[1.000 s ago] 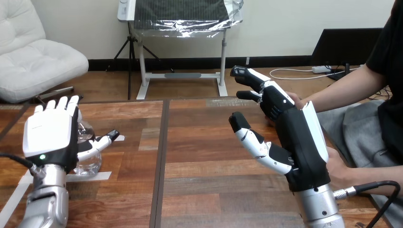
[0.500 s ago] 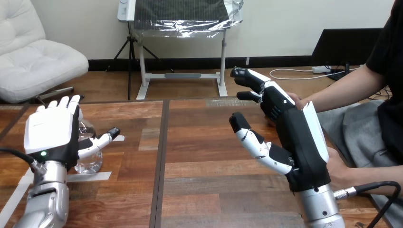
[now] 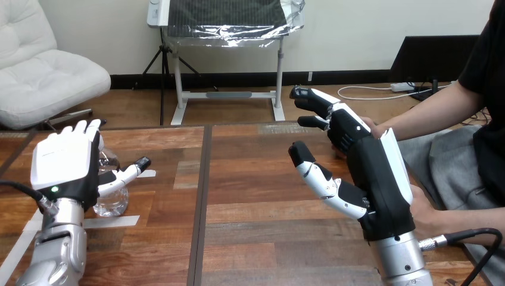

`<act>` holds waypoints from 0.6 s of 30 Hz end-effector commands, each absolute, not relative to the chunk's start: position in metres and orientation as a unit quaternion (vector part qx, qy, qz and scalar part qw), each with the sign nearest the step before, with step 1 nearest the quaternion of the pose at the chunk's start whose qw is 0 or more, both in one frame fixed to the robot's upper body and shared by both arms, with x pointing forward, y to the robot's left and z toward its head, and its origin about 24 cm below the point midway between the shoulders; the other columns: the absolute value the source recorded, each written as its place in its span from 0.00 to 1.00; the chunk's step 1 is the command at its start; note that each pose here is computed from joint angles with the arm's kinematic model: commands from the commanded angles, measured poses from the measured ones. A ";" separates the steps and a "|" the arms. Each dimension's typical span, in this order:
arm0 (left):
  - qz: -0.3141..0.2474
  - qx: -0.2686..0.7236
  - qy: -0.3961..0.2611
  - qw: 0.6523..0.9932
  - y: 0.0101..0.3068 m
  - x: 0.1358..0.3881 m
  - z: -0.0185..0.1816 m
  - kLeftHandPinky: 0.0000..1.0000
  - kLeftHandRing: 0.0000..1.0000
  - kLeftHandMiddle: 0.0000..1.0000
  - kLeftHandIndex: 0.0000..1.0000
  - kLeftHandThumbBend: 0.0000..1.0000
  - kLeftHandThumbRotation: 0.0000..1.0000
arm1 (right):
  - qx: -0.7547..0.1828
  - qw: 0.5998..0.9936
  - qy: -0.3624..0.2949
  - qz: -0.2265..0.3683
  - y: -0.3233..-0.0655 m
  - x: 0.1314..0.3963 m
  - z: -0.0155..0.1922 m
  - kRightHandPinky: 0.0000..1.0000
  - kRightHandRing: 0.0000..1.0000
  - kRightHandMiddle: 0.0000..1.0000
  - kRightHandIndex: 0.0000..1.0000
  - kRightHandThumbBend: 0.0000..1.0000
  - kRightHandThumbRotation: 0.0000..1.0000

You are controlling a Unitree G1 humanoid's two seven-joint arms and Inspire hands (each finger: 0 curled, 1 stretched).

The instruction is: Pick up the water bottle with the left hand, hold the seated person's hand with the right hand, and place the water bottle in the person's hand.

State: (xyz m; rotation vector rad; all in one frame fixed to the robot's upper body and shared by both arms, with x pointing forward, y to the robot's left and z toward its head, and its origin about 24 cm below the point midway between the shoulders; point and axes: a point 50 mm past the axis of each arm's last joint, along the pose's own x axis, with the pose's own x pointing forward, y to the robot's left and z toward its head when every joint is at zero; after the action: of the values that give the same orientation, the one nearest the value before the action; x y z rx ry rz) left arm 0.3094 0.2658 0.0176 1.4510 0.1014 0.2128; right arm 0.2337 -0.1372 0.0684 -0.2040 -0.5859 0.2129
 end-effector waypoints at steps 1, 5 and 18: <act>0.077 0.662 0.064 0.743 0.263 0.313 0.015 0.90 0.92 0.93 0.91 0.71 0.94 | -0.102 0.932 -0.330 0.106 -0.137 0.245 0.086 0.75 0.84 0.85 0.78 0.44 0.33; 0.074 0.658 0.067 0.746 0.262 0.313 0.013 0.89 0.92 0.93 0.92 0.71 0.95 | -0.102 0.932 -0.331 0.106 -0.137 0.245 0.086 0.74 0.84 0.85 0.78 0.44 0.32; 0.074 0.647 0.066 0.756 0.260 0.310 0.011 0.89 0.92 0.93 0.92 0.71 0.96 | -0.103 0.931 -0.332 0.109 -0.137 0.245 0.087 0.74 0.83 0.84 0.77 0.43 0.33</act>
State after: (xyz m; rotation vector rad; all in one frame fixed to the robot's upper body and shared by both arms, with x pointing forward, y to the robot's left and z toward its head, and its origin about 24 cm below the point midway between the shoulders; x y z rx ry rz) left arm 0.3115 0.2655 0.0185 1.4197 0.1243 0.2032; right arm 0.2340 -0.1382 0.0666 -0.2057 -0.5777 0.2151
